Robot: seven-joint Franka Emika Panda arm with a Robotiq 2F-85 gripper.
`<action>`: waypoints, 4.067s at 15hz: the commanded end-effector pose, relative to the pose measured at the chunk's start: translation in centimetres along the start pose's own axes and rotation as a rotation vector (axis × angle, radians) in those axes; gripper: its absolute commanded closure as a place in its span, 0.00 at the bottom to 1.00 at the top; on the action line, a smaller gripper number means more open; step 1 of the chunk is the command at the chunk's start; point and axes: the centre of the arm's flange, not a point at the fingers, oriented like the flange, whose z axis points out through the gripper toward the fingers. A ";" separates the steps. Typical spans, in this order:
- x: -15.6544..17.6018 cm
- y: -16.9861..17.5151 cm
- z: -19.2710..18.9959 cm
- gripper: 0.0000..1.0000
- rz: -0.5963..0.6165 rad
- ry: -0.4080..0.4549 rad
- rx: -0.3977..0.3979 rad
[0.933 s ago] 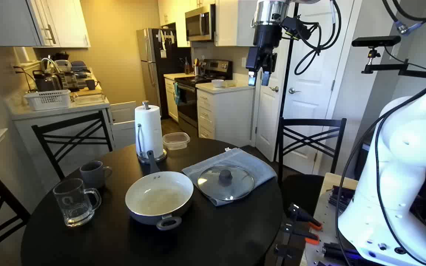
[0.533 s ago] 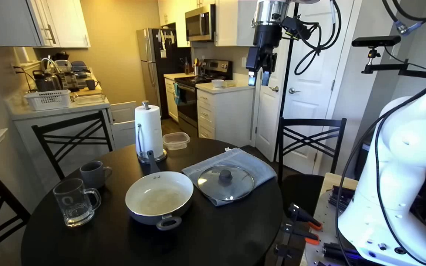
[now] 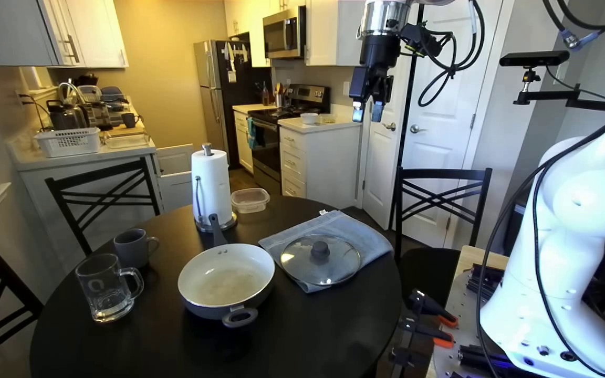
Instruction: Put the glass lid on the pan.
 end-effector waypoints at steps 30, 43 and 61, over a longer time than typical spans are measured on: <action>10.1 9.4 30.6 0.00 0.299 -0.029 -0.226; 12.1 7.5 31.9 0.00 0.280 -0.035 -0.203; 17.0 7.6 40.4 0.00 0.577 -0.155 -0.045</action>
